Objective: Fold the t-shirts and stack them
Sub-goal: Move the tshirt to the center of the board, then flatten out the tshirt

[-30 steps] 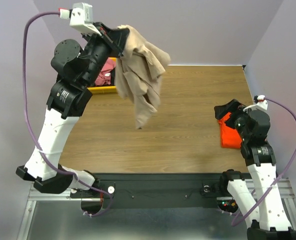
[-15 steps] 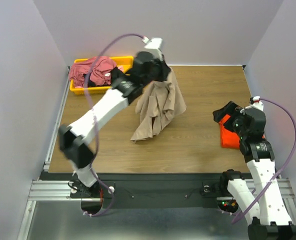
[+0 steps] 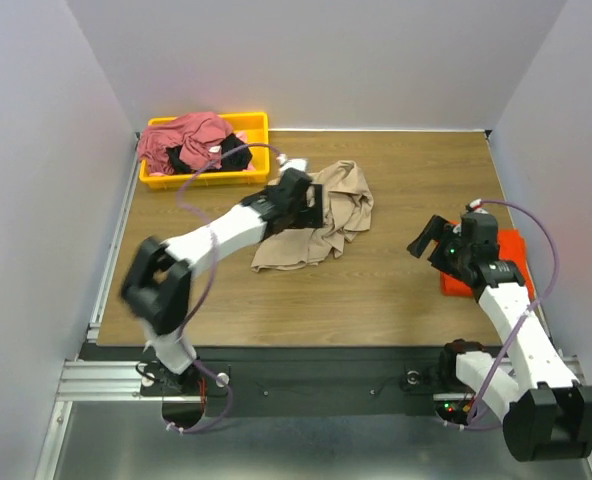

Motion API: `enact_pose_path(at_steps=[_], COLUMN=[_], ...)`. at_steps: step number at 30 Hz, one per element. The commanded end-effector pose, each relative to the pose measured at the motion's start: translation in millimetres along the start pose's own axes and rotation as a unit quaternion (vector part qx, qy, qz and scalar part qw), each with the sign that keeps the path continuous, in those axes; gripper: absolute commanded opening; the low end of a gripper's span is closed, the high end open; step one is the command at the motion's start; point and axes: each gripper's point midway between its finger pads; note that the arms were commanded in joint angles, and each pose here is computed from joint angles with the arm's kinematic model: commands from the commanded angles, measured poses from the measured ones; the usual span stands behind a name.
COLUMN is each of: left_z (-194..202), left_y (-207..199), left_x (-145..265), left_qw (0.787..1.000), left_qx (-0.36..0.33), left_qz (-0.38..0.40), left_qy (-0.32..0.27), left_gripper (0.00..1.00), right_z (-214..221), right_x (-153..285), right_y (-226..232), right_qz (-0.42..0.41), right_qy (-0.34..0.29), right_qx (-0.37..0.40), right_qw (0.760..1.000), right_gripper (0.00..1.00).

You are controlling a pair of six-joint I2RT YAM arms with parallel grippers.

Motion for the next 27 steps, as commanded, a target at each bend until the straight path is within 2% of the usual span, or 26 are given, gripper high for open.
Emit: enact_pose_path(at_steps=[1,2,3,4,5,9,14,15,20,26,27], left_z=[-44.4,-32.7,-0.5,7.1,39.1,87.2,89.7,96.3,94.9,105.1,107.7], left_y=[49.4,64.7,91.0,102.3,124.1,154.4,142.9,137.6,128.9,113.4,112.7], left_x=[85.4,89.3,83.8,94.8,87.8,79.0,59.9,51.0,29.2,14.2,13.8], left_qw=[0.978,0.975,0.972,0.963,0.959,0.95,0.956,0.959,0.961,0.964,0.964], left_qx=[0.132,0.153,0.169,0.21,0.229,0.277,0.275,0.272,0.271,0.266,0.265], left_qz=[-0.051,-0.068,-0.103,-0.107,-0.128,-0.122,-0.073,-0.061,-0.036,0.006,0.008], left_qy=[-0.151,-0.147,-0.124,-0.13,-0.103,-0.076,-0.067,-0.048,-0.035,-0.004,0.0], left_gripper=[0.98,0.99,0.99,0.99,0.99,0.99,0.98,0.94,0.85,0.63,0.55], right_z=[6.9,11.2,23.5,29.3,36.3,47.5,43.5,42.6,21.4,12.6,12.9], right_x=[-14.7,-19.7,-23.3,-36.7,-40.6,-73.4,-101.4,-109.0,-125.6,-144.3,-146.8], right_y=[18.1,20.9,31.8,24.7,38.1,55.2,70.4,75.3,86.0,92.6,92.1], right_qz=[-0.016,-0.012,-0.018,0.016,0.008,0.038,0.049,0.05,0.067,0.082,0.086], right_qy=[0.008,0.012,0.023,0.027,0.033,0.039,0.032,0.035,-0.006,-0.025,-0.026], right_qx=[0.022,0.023,0.04,0.048,0.056,0.087,0.079,0.079,0.064,0.044,0.043], right_qw=[1.0,1.0,0.999,0.998,0.998,0.995,0.995,0.995,0.996,0.995,0.995], right_gripper=[1.0,1.0,1.0,1.0,1.0,1.0,1.0,1.0,1.0,1.0,1.0])
Point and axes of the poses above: each gripper's point midway between its finger pads, its own x axis back along the fingers, its own y axis along the line the jaws close on, z = x × y, and after that the axes turned 8 degrees about -x, right-handed
